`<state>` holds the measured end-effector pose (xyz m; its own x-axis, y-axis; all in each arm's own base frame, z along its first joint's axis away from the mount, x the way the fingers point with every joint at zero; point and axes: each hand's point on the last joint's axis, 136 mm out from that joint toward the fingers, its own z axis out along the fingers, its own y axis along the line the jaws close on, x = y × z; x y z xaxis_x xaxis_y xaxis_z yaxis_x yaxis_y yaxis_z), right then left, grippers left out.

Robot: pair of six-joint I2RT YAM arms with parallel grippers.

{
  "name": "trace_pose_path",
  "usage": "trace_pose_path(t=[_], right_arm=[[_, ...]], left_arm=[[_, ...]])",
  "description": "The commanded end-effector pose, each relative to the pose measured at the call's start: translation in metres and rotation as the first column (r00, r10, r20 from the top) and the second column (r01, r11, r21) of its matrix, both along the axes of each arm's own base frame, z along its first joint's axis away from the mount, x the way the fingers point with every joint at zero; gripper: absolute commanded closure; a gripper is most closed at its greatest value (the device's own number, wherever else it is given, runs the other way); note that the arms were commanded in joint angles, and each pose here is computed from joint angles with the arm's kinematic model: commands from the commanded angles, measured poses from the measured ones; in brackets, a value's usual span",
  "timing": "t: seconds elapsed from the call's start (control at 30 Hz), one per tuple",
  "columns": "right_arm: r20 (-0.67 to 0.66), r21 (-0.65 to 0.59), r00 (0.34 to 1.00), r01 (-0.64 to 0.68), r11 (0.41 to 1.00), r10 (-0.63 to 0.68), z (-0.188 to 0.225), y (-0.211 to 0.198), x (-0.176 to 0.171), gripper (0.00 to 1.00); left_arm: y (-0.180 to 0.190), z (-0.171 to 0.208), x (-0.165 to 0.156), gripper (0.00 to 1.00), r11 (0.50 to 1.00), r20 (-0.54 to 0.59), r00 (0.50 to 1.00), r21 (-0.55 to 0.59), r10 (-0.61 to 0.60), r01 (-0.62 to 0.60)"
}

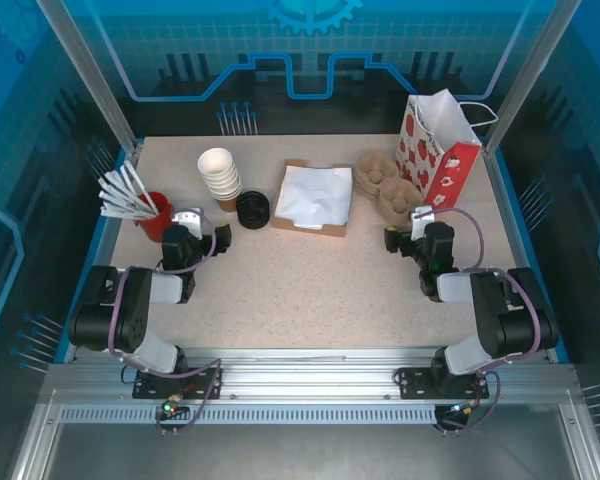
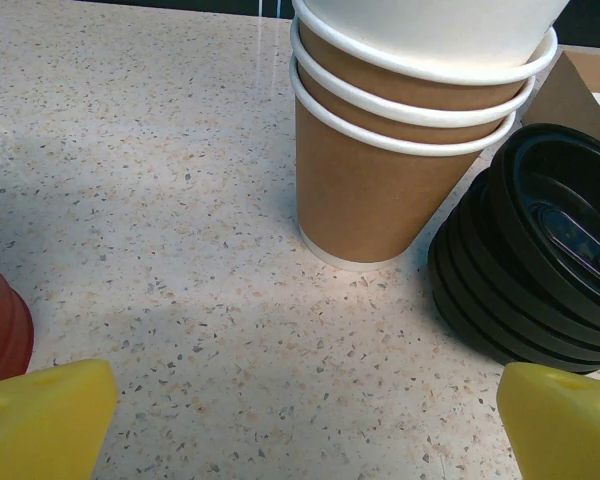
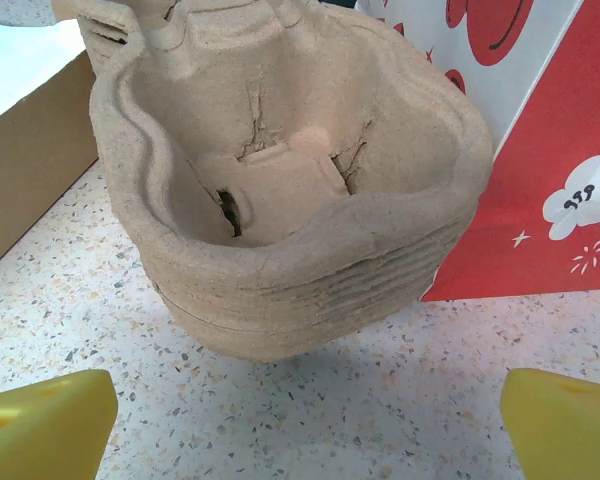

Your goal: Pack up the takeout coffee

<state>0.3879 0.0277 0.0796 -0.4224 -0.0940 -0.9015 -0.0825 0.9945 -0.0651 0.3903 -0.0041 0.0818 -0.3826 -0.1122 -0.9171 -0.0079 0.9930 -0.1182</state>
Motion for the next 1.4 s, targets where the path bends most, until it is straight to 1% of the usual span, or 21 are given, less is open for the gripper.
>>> trace_pose_path(t=[0.0, 0.83, 0.9, 0.93, 1.03, 1.07, 1.1, 1.17, 1.27, 1.3, 1.37], right_arm=[[0.047, 0.006, 0.999, 0.012, 1.0, -0.012, 0.015, -0.005, 0.009, 0.0], [0.045, 0.008, 0.999, 0.01, 1.0, -0.01, 0.014, -0.005, 0.009, 0.0], [0.05, 0.004, 0.999, 0.014, 1.0, -0.014, 0.016, -0.005, 0.009, 0.0], [0.046, -0.014, 0.998, 0.043, 0.999, -0.042, 0.02, -0.008, 0.009, 0.0], [0.042, -0.035, 0.996, 0.084, 0.996, -0.082, 0.042, -0.011, 0.004, 0.0], [0.053, -0.033, 0.993, 0.106, 0.994, -0.104, 0.051, -0.014, 0.0, 0.0], [0.061, -0.022, 0.99, 0.128, 0.992, -0.126, 0.058, -0.017, -0.004, 0.0], [0.077, 0.039, 0.984, 0.16, 0.986, -0.162, 0.078, -0.021, -0.013, 0.0], [0.092, 0.125, 0.974, 0.196, 0.973, -0.208, 0.108, -0.023, -0.03, 0.0], [0.091, 0.149, 0.974, 0.193, 0.97, -0.208, 0.115, -0.021, -0.035, 0.01], [0.105, 0.198, 0.979, 0.151, 0.968, -0.174, 0.135, -0.007, -0.044, 0.04]], left_arm=[[-0.002, 0.012, 0.007, 0.01, 1.0, 0.045, 0.999, 0.011, -0.022, 0.021], [-0.002, 0.011, 0.007, 0.01, 1.0, 0.043, 0.999, 0.009, -0.023, 0.023], [-0.003, 0.014, 0.006, 0.01, 1.0, 0.057, 0.998, 0.01, -0.027, 0.027], [-0.004, 0.019, 0.003, 0.01, 0.999, 0.072, 0.997, 0.009, -0.032, 0.031], [-0.005, 0.043, -0.003, 0.01, 0.999, 0.089, 0.995, 0.009, -0.036, 0.036], [-0.004, 0.05, -0.006, 0.01, 1.0, 0.075, 0.997, 0.004, -0.03, 0.03], [-0.002, 0.058, -0.008, 0.01, 1.0, 0.066, 0.998, -0.013, -0.007, 0.008], [0.006, 0.075, -0.015, 0.01, 0.994, 0.05, 0.996, -0.083, 0.072, -0.068], [0.013, 0.095, -0.028, 0.01, 0.966, 0.022, 0.986, -0.208, 0.163, -0.155], [0.011, 0.101, -0.033, 0.01, 0.953, 0.016, 0.985, -0.257, 0.17, -0.161], [-0.007, 0.12, -0.042, 0.01, 0.929, 0.034, 0.994, -0.36, 0.105, -0.085]])
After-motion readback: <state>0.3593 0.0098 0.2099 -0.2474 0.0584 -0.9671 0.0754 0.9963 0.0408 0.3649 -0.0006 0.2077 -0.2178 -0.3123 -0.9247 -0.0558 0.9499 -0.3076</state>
